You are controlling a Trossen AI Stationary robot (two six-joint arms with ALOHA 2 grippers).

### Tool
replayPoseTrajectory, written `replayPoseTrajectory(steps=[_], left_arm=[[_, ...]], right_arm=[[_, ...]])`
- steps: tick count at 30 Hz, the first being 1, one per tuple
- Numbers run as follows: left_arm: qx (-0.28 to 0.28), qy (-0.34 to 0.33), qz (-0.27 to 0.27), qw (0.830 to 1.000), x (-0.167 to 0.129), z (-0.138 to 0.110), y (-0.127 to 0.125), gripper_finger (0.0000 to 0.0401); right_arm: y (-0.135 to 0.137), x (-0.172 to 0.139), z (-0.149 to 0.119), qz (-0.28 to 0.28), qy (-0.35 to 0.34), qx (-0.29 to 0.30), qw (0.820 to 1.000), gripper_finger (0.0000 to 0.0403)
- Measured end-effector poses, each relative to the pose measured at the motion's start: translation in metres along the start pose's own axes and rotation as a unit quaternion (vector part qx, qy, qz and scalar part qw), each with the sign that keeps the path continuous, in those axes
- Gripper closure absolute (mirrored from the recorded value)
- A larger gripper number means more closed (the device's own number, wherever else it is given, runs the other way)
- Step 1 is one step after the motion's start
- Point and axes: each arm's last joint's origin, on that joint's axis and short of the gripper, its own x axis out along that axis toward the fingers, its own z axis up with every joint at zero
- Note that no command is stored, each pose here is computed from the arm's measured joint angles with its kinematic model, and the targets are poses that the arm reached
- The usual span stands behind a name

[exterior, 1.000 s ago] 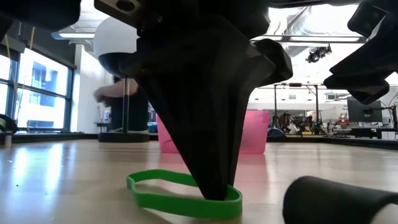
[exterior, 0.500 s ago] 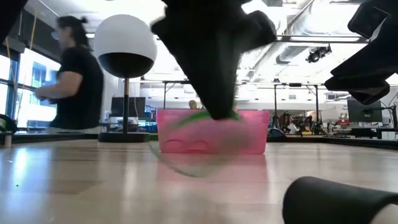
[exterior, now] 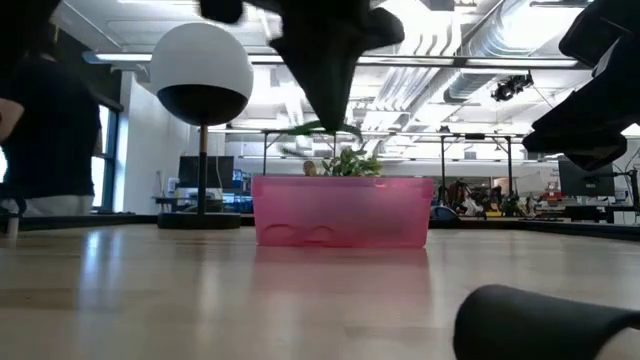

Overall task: Pick and place rubber bands into bin
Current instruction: Put the green rubber band into the red bin

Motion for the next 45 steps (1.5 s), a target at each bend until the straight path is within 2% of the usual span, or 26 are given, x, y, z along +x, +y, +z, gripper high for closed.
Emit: replayPoseTrajectory(steps=[8, 20, 27, 34, 45], left_arm=[[0.001, 0.015, -0.002, 1.0, 0.013, -0.025, 0.059, 0.0401], [-0.038, 0.026, 0.004, 0.999, 0.043, -0.078, 0.15, 0.0401], [-0.055, 0.03, 0.003, 0.998, 0.056, -0.112, 0.189, 0.0401], [-0.072, 0.011, -0.009, 0.997, 0.063, -0.13, 0.208, 0.0401], [-0.05, 0.002, -0.016, 0.999, 0.067, -0.128, 0.208, 0.04]], right_arm=[[0.0, 0.0, -0.001, -0.001, 0.003, 0.006, 1.0, 0.0274], [-0.002, 0.0, 0.0, -0.021, -0.011, 0.031, 0.999, 0.0274], [-0.003, 0.0, 0.001, -0.038, -0.026, 0.033, 0.998, 0.0274], [-0.004, 0.0, 0.001, -0.056, -0.044, 0.032, 0.997, 0.0274], [-0.006, -0.001, 0.003, -0.08, -0.066, 0.032, 0.994, 0.0274]])
